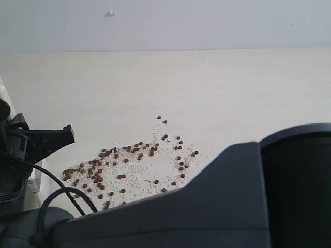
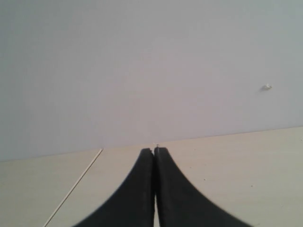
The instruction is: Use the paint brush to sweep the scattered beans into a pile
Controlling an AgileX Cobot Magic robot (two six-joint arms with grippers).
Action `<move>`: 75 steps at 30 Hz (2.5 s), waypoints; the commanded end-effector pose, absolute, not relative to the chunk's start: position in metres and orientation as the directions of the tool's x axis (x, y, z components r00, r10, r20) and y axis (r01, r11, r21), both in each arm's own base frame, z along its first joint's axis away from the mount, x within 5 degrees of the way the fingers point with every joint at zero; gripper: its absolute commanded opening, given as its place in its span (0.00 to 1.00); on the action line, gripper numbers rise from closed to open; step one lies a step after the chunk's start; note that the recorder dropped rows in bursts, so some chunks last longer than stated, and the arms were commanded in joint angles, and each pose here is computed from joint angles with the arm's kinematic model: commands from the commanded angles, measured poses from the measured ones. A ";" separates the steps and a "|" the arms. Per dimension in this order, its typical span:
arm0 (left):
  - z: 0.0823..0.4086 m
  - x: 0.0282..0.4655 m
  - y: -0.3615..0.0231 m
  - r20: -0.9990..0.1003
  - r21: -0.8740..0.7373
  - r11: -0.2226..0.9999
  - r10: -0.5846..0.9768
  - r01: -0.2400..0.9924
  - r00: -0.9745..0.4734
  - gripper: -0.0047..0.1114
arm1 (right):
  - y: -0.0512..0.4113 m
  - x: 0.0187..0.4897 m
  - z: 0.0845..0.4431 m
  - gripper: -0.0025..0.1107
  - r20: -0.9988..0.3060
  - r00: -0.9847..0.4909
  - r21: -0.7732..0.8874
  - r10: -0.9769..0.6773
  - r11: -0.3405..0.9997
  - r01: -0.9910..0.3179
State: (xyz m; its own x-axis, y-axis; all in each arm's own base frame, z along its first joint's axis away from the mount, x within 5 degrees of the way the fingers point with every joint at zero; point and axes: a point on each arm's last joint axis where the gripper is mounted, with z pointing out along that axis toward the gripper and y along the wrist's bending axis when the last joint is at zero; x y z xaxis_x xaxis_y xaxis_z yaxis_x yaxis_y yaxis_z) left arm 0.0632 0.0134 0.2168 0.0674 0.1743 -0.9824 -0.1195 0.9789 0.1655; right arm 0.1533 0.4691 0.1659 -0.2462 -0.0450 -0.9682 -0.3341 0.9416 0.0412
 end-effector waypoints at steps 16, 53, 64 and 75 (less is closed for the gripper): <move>0.216 0.063 0.014 -0.983 0.161 0.979 0.171 -0.121 0.070 0.04 | 0.462 0.177 0.141 0.02 -0.953 -0.299 0.076 0.055 0.995 -0.059; 0.216 0.063 0.014 -0.983 0.161 0.979 0.171 -0.121 0.070 0.04 | 0.384 0.221 0.149 0.02 -0.958 -0.274 -0.102 -0.081 0.993 0.065; 0.216 0.063 0.014 -0.983 0.161 0.979 0.171 -0.121 0.070 0.04 | 0.394 0.208 0.172 0.02 -0.974 -0.214 -0.073 -0.071 0.997 0.000; 0.216 0.063 0.014 -0.983 0.161 0.979 0.171 -0.121 0.070 0.04 | 0.416 0.218 0.186 0.02 -0.989 -0.138 -0.035 -0.050 0.993 -0.109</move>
State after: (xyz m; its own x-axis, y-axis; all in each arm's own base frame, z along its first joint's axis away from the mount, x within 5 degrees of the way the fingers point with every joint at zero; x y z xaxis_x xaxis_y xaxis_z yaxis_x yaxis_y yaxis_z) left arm 0.0632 0.0134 0.2168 0.0674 0.1743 -0.9824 -0.1195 0.9789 0.1655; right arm 0.2072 0.4122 0.1786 -0.1712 -0.0643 -0.9831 -0.1014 0.9937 -0.0474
